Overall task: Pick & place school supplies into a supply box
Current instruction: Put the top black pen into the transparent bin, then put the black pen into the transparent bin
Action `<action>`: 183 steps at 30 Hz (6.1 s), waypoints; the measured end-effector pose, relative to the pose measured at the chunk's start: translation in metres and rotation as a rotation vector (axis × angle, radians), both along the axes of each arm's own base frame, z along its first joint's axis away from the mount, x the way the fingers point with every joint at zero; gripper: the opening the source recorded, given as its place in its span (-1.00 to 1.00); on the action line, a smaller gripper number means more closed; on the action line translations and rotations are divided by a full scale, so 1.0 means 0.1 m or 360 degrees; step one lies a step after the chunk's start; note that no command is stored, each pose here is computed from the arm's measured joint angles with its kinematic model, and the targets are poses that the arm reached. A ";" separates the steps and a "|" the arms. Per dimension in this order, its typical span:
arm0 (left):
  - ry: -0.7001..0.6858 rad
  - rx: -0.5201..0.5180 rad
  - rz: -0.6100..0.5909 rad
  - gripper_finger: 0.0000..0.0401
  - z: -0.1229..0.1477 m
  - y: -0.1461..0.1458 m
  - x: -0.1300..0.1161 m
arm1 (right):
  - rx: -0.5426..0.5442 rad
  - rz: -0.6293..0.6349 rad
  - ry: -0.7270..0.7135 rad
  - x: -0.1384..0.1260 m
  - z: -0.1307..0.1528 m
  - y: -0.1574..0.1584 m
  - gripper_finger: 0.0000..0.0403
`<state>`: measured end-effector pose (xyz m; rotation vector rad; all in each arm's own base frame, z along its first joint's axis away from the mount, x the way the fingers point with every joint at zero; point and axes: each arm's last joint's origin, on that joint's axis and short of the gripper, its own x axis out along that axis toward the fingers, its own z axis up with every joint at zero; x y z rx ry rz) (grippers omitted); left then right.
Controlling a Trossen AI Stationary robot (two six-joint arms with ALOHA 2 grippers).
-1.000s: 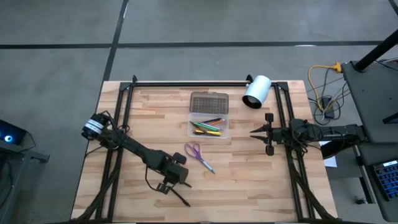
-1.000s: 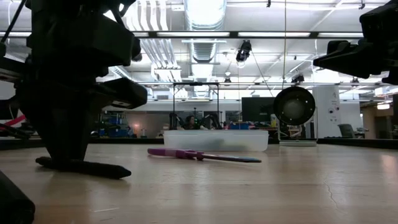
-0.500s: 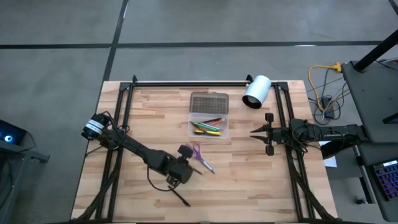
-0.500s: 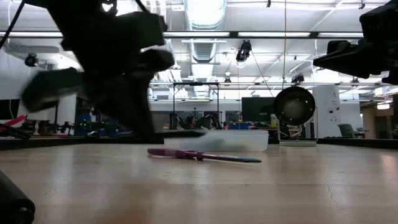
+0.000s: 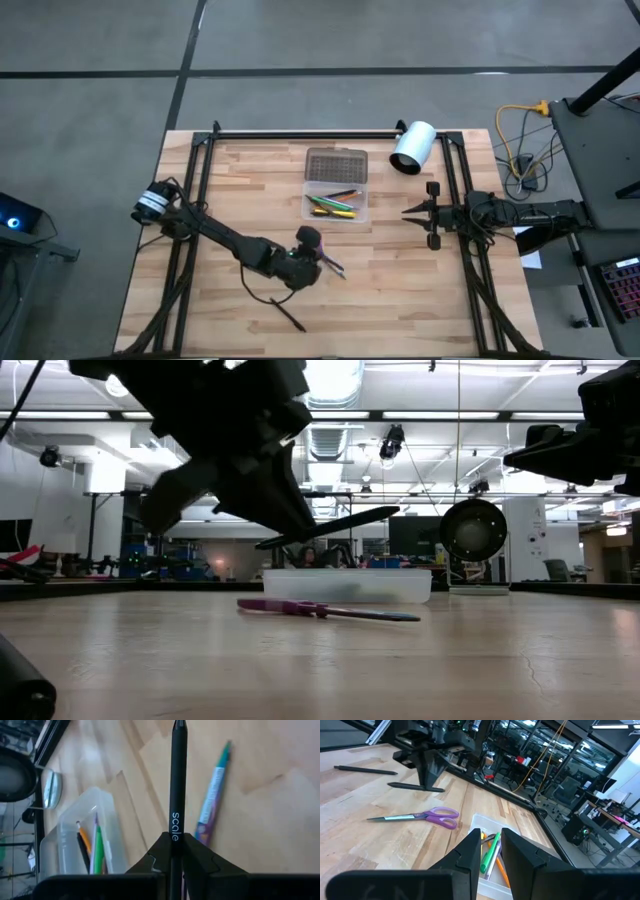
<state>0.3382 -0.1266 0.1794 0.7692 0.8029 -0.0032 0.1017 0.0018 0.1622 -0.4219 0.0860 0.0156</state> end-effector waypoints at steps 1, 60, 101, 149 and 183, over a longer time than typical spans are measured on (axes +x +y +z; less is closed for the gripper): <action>-0.0007 -0.0002 0.0014 -0.94 0.00 0.03 0.01 | 0.0000 0.0001 0.0000 0.00 0.00 0.00 -0.66; -0.0238 0.0089 0.0392 -0.89 0.20 1.47 0.39 | 0.0000 0.0000 0.0000 0.00 0.00 0.00 -0.66; -0.0269 -0.0044 0.0458 -0.75 0.21 1.36 0.40 | 0.0000 0.0000 0.0001 0.00 0.00 0.00 -0.66; 0.0453 -0.0755 0.0113 -0.75 0.04 -0.32 -0.23 | 0.0000 0.0001 0.0002 0.00 0.00 0.00 -0.66; 0.0613 -0.0985 -0.0060 -0.75 -0.10 -0.87 -0.57 | 0.0000 0.0001 -0.0001 0.00 0.00 0.00 -0.66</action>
